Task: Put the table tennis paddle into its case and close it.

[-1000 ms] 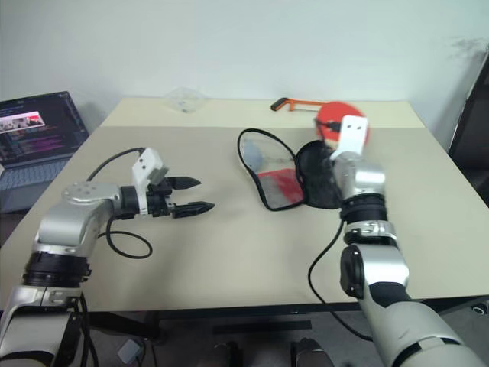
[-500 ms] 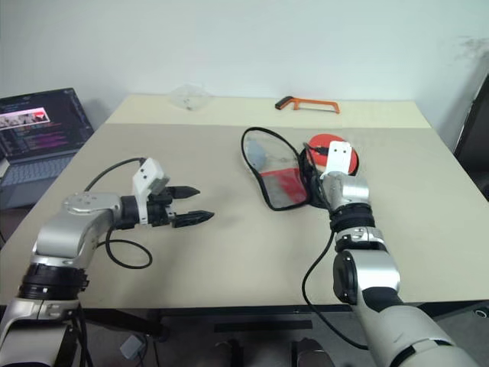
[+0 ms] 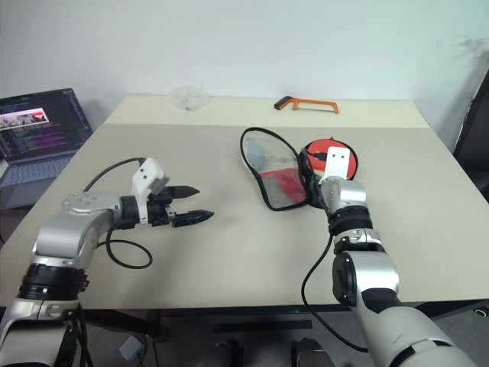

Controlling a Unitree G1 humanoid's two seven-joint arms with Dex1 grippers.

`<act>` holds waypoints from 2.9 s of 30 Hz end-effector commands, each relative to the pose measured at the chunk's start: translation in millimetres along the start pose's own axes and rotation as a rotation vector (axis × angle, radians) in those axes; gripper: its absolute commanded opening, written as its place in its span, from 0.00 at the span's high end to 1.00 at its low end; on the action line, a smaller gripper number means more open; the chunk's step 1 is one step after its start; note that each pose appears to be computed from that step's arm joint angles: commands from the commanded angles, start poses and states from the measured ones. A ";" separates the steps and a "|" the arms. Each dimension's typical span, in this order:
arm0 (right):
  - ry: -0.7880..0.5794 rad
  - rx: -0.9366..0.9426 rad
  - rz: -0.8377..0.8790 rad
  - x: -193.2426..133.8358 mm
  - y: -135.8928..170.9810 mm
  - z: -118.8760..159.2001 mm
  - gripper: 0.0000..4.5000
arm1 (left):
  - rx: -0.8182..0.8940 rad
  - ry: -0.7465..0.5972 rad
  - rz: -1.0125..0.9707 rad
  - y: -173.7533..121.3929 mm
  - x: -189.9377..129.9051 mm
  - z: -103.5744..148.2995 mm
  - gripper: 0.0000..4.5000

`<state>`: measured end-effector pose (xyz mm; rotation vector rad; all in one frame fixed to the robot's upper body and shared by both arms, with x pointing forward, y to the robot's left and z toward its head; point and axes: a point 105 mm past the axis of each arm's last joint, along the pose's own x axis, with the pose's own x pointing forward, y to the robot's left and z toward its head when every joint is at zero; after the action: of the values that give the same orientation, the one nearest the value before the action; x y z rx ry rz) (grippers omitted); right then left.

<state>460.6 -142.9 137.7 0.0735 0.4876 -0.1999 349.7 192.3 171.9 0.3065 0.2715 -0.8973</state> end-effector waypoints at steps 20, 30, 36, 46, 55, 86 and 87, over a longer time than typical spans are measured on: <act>-0.325 -0.201 0.292 -93.1 -58.8 73.8 0.01 | 0.127 -0.021 0.025 12.3 50.4 22.1 0.00; -0.520 -0.382 0.805 -161.2 -51.0 52.8 0.00 | 0.163 0.031 0.061 14.9 117.8 28.2 0.46; -0.526 -0.393 0.956 -182.6 -33.2 37.3 0.00 | 0.181 0.079 0.098 13.2 139.5 26.9 0.97; -0.520 -0.419 0.889 -172.4 -27.9 30.1 0.00 | 0.173 -0.012 0.098 -12.6 175.0 46.3 0.99; -0.608 -0.369 0.788 -171.2 -39.2 50.7 0.00 | 0.187 -0.316 0.204 -48.7 205.9 125.8 0.99; -0.143 0.588 0.450 -42.9 -99.2 18.9 0.00 | 0.039 -0.239 -0.032 -0.9 29.1 59.7 0.09; -0.129 0.593 0.451 -41.5 -98.4 14.6 0.00 | 0.034 -0.224 -0.024 -1.2 24.9 55.0 0.01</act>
<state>411.5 -233.4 160.8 0.7122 0.2864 0.0825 376.3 156.0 198.9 0.2188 0.1020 -0.9335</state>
